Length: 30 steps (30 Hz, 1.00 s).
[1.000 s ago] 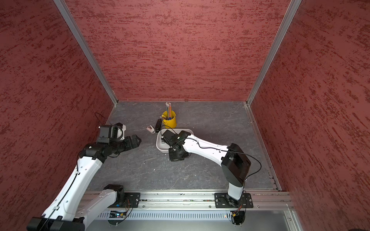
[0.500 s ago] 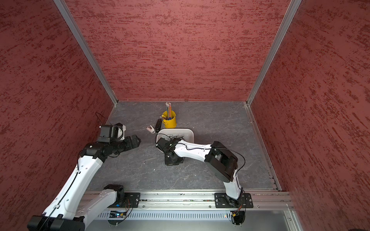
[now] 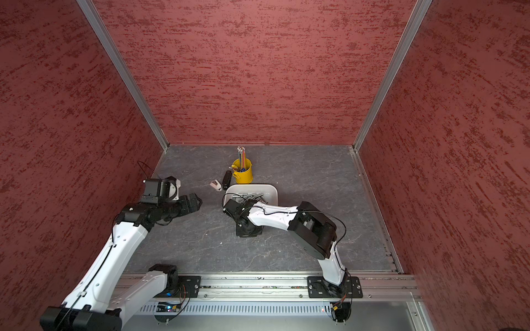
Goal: Take out the socket from the storage box
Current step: Place the socket head at the center of the board.
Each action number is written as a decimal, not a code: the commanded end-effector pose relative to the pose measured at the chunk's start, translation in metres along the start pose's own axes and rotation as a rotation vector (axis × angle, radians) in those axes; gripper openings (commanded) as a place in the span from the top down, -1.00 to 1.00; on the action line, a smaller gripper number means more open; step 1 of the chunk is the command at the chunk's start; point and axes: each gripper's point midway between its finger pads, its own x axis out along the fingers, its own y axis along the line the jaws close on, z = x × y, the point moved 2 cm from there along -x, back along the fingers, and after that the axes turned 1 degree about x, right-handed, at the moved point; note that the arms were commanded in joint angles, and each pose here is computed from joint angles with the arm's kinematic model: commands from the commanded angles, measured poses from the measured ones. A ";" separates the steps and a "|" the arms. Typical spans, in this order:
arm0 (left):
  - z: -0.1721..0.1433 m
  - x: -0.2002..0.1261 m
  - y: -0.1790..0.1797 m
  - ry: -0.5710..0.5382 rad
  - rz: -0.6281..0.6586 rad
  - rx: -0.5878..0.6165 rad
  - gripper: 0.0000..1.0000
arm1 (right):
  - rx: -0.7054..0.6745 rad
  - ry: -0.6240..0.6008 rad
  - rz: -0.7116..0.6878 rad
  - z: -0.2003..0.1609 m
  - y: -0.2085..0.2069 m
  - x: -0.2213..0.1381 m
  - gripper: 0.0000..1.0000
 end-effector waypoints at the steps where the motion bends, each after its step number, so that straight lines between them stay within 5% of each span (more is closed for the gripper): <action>1: 0.003 -0.002 -0.002 -0.005 -0.001 0.000 -0.99 | 0.020 -0.029 -0.031 0.006 -0.006 0.007 0.51; 30: 0.000 0.000 -0.007 0.013 -0.027 0.021 -0.99 | -0.002 -0.052 -0.026 0.008 -0.008 -0.010 0.12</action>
